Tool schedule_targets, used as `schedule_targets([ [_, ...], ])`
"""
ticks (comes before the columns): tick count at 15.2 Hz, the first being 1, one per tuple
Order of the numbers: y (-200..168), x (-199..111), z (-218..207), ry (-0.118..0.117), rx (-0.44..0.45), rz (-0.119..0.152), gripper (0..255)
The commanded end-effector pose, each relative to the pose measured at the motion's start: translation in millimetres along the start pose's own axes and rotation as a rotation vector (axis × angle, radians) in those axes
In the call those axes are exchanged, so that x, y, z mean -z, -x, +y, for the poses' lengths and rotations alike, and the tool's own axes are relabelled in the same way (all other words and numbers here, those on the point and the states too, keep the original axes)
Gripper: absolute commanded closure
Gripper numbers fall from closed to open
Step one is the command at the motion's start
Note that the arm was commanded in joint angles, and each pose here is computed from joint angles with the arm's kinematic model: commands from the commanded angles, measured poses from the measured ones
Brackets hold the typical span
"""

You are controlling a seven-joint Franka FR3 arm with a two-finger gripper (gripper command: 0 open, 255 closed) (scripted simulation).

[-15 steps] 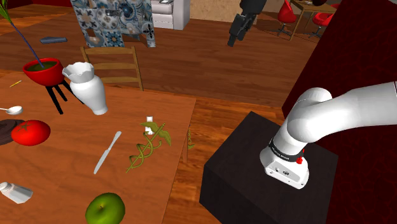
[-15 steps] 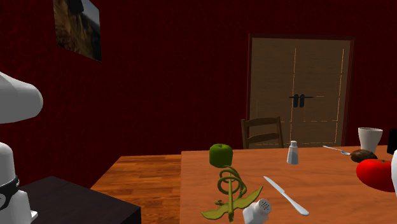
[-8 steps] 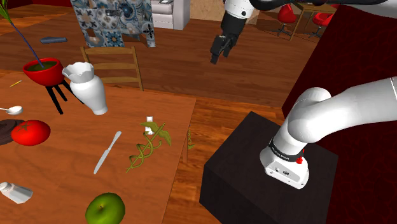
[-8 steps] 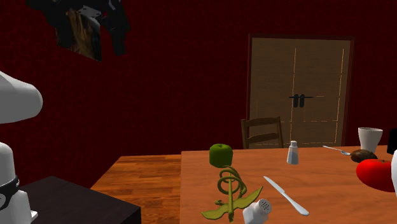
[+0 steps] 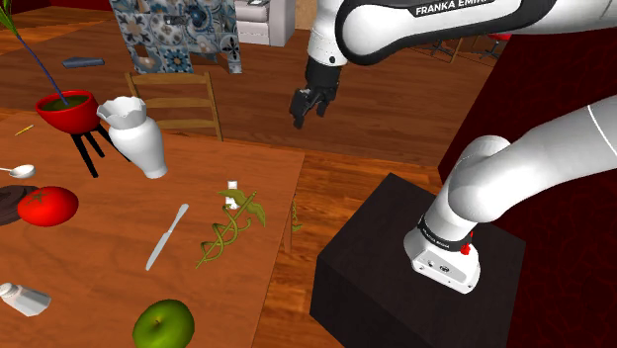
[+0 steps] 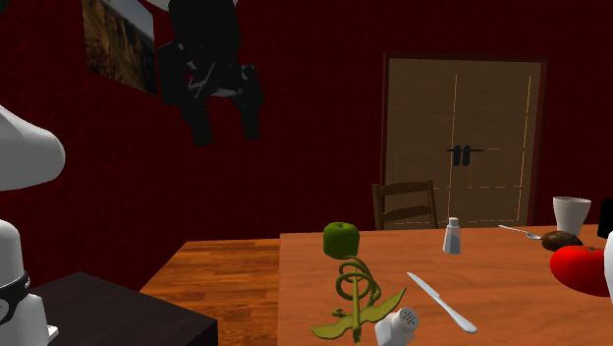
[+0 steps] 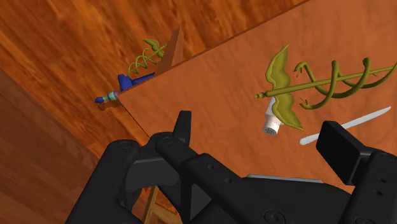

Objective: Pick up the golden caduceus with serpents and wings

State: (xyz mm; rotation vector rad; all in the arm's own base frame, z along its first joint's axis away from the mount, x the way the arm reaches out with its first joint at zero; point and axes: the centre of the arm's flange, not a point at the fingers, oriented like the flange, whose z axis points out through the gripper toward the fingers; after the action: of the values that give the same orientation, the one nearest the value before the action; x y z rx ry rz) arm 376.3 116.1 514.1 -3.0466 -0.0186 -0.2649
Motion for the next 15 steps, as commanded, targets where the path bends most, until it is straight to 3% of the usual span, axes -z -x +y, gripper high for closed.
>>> schedule_targets([
  [1,-3.0,-20.7,-16.8,-0.001,-0.014,-0.005,0],
  [15,-50.2,-158.6,-132.2,-0.005,-0.105,-0.051,0],
])
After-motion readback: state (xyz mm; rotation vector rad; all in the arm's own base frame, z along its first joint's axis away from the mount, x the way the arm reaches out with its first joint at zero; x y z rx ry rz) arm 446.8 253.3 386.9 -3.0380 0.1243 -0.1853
